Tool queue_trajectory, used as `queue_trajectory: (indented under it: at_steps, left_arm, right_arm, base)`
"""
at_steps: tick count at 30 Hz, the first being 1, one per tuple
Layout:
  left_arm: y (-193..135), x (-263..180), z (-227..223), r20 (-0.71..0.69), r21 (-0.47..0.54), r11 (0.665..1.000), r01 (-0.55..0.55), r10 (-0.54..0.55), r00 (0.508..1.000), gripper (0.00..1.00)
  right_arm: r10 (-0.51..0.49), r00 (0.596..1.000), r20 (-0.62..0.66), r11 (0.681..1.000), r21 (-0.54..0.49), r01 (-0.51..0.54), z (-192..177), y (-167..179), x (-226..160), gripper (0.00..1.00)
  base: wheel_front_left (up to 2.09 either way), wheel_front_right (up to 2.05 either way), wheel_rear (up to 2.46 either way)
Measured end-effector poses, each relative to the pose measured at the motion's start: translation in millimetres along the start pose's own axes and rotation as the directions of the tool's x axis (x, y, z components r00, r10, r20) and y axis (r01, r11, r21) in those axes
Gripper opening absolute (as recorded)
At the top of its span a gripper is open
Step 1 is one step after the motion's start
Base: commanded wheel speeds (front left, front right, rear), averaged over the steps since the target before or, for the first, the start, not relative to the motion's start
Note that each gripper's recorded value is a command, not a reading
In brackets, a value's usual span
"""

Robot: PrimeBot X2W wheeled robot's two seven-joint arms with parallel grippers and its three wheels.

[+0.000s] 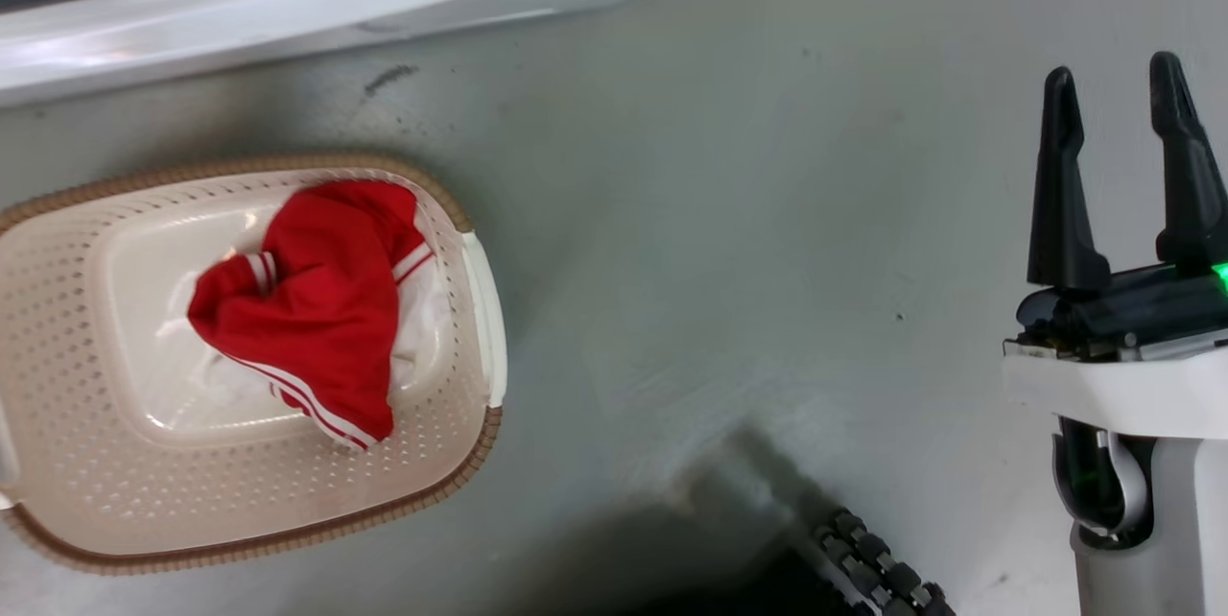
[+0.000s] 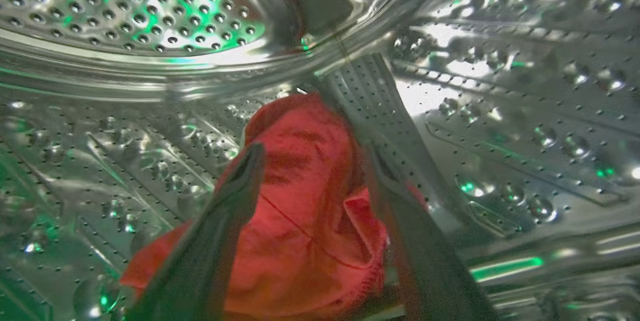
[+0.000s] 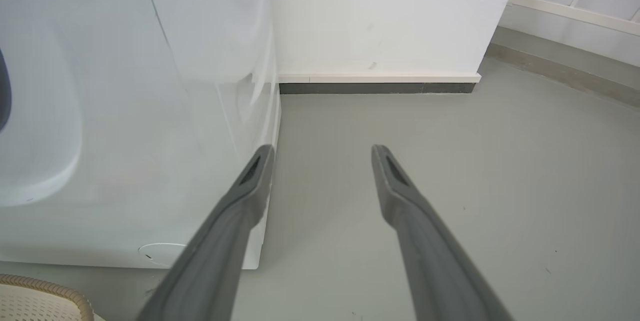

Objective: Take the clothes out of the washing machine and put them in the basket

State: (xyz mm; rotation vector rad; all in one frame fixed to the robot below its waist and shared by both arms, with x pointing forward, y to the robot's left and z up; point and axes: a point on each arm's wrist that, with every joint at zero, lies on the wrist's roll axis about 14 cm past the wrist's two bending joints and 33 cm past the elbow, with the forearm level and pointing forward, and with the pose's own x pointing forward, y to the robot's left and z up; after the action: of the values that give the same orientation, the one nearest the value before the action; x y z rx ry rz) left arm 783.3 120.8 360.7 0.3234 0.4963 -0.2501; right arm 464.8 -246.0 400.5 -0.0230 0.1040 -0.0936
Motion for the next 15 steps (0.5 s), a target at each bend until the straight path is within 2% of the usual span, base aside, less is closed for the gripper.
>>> queue_trajectory:
  at_steps: [4, 8, 15]
  left_arm:
    - [-4.8, 14.6, -24.5, -0.125, 0.010, 1.000, 0.013, -0.012, 0.992, 1.00]
    - [3.9, 21.8, -47.4, -0.220, 0.033, 0.999, -0.001, 0.008, 0.976, 1.00]
    - [9.5, 27.7, -78.1, -0.303, 0.025, 1.000, -0.007, 0.014, 0.953, 1.00]
  right_arm:
    - [-0.009, 1.000, -0.017, 1.000, -0.005, 0.009, -8.7, -3.8, 3.0, 1.00]
    - [-0.015, 0.999, -0.037, 1.000, -0.006, 0.015, -17.1, -5.9, 3.6, 1.00]
    - [-0.021, 0.998, -0.056, 1.000, -0.008, 0.021, -25.5, -7.9, 3.9, 1.00]
  base:
    - [0.00, 0.00, 0.00]
    - [0.00, 0.00, 0.00]
    - [0.00, 0.00, 0.00]
